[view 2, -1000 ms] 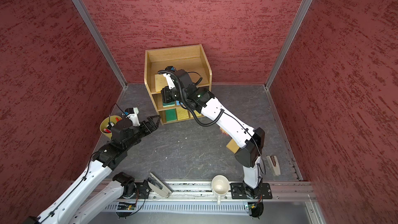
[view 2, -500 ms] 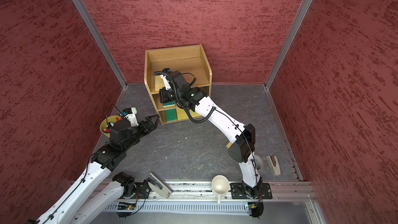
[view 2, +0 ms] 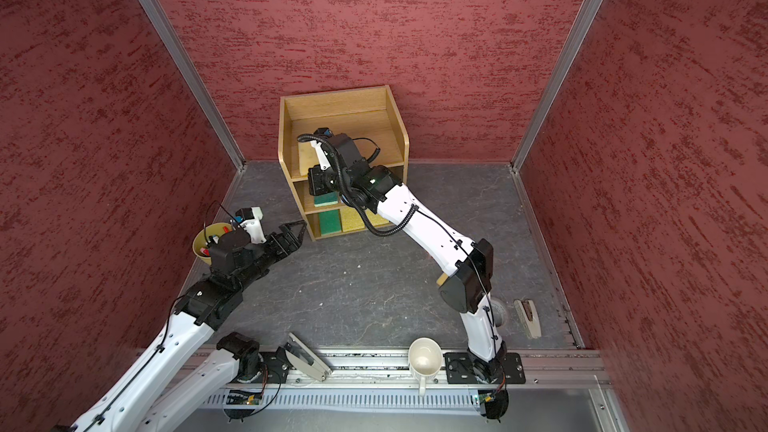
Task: Place and organize the cleaning sponges onto the shelf
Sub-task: 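Lay the yellow sponge flat on the shelf top and release it, then withdraw the right gripper and lower it onto the second yellow sponge, then grasp the second yellow sponge with the right gripper and lift it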
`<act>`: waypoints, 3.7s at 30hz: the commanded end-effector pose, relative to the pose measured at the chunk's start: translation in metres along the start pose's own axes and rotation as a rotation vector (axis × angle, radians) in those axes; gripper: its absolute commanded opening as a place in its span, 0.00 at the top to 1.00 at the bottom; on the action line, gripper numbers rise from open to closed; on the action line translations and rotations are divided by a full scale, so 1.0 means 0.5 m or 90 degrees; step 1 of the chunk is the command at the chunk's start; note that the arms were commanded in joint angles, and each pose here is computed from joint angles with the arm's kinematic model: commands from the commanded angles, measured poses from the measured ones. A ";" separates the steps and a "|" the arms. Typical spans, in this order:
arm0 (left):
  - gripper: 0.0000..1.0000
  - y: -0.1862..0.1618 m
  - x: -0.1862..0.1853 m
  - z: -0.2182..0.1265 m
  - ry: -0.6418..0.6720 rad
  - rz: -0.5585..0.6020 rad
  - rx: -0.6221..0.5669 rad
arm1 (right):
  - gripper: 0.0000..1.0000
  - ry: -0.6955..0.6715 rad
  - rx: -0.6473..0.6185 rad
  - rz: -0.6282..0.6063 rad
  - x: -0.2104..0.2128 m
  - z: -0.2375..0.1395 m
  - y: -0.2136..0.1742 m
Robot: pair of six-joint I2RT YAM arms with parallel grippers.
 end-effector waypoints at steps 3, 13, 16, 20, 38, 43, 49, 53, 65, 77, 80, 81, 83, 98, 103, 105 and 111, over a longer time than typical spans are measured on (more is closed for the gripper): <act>0.03 -0.008 0.006 0.002 0.000 0.000 0.009 | 1.00 -0.002 -0.009 0.003 -0.003 0.000 0.012; 0.03 -0.004 0.004 0.004 -0.002 0.001 0.008 | 1.00 0.014 0.000 0.009 0.006 0.012 0.019; 0.03 -0.005 0.005 0.004 -0.002 0.001 0.010 | 1.00 0.016 0.004 0.011 0.006 0.015 0.018; 0.03 -0.004 0.006 0.003 -0.001 0.001 0.009 | 1.00 0.015 0.004 0.010 0.007 0.011 0.018; 0.02 0.004 0.006 -0.002 -0.004 0.009 -0.006 | 1.00 -0.069 -0.107 0.019 -0.065 -0.248 -0.045; 0.00 0.023 -0.003 -0.012 -0.014 0.038 -0.026 | 0.86 -0.266 -0.126 0.065 -0.212 -0.339 -0.128; 0.00 0.046 -0.014 -0.044 -0.043 0.042 -0.081 | 0.66 -0.372 -0.109 0.213 -0.402 -0.431 -0.227; 0.00 0.056 -0.029 -0.065 -0.081 0.068 -0.109 | 0.60 -0.437 -0.080 0.285 -0.514 -0.434 -0.282; 0.03 0.040 -0.036 -0.037 -0.109 0.077 -0.061 | 0.33 -0.540 -0.051 0.447 -0.713 -0.443 -0.360; 0.05 0.039 -0.034 -0.012 -0.107 0.078 -0.030 | 0.31 -0.525 -0.062 0.580 -0.748 -0.464 -0.463; 0.05 0.037 -0.034 -0.007 -0.112 0.072 -0.026 | 0.46 -0.503 -0.058 0.592 -0.757 -0.447 -0.472; 0.05 0.038 -0.033 -0.006 -0.112 0.069 -0.027 | 0.56 -0.501 -0.061 0.595 -0.761 -0.443 -0.473; 0.05 0.039 -0.033 -0.006 -0.111 0.064 -0.027 | 0.70 -0.509 -0.063 0.593 -0.766 -0.442 -0.472; 0.08 0.038 -0.063 0.019 -0.175 0.050 0.030 | 1.00 -0.491 -0.157 0.457 -0.634 -0.552 -0.301; 0.08 0.033 -0.091 0.025 -0.198 0.074 0.049 | 1.00 -0.299 -0.174 0.366 -0.507 -0.573 -0.199; 0.08 0.031 -0.107 0.026 -0.214 0.087 0.049 | 1.00 -0.213 -0.161 0.310 -0.437 -0.577 -0.156; 0.07 0.040 -0.179 0.020 -0.286 0.120 0.052 | 1.00 -0.061 -0.085 0.145 -0.251 -0.509 -0.112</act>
Point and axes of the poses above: each gripper's point midway between its finger pads, its own z axis out along the fingers, its own x axis along the line the jaws close on, y = z × x, the point moved 6 cm from there along -z, back along the fingers, and after that the axes turned 15 degrees about z, right-handed, at the moved point
